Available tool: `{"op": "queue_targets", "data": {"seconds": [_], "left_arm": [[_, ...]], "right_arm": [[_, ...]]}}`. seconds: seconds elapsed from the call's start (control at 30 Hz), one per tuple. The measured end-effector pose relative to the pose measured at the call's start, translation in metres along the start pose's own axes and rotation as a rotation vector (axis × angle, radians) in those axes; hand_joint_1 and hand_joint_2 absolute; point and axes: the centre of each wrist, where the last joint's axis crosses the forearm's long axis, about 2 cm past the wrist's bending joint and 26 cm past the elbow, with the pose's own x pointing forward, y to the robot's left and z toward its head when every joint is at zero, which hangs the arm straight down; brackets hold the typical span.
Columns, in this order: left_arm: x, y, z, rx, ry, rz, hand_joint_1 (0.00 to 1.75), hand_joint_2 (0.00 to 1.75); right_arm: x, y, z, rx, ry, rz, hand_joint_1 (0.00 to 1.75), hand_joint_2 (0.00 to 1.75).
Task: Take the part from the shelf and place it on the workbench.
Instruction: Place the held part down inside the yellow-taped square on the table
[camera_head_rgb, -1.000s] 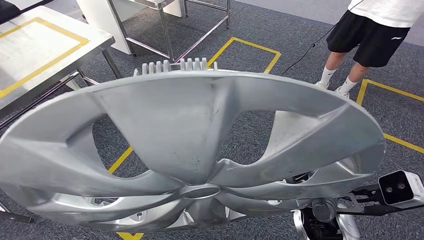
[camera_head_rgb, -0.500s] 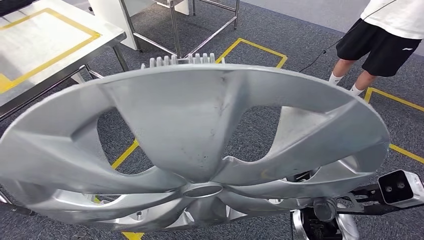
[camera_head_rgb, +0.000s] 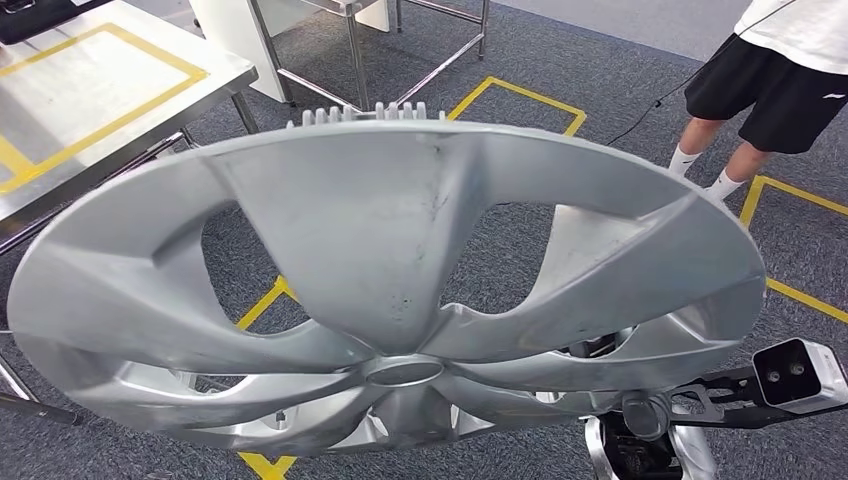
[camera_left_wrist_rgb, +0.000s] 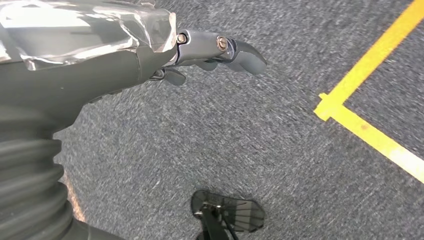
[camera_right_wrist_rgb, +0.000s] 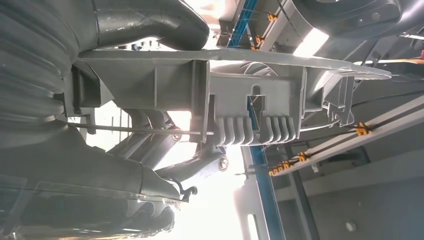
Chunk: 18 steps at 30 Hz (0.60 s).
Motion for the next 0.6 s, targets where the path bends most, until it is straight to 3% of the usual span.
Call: {"op": "queue_targets", "data": {"seconds": [0.6], "left_arm": [[-0.0048, -0.0030, 0.0027, 0.012, 0.009, 0.006, 0.00, 1.75]], "right_arm": [[0.0000, 0.0007, 0.0028, 0.001, 0.004, -0.004, 1.71, 1.75]]}}
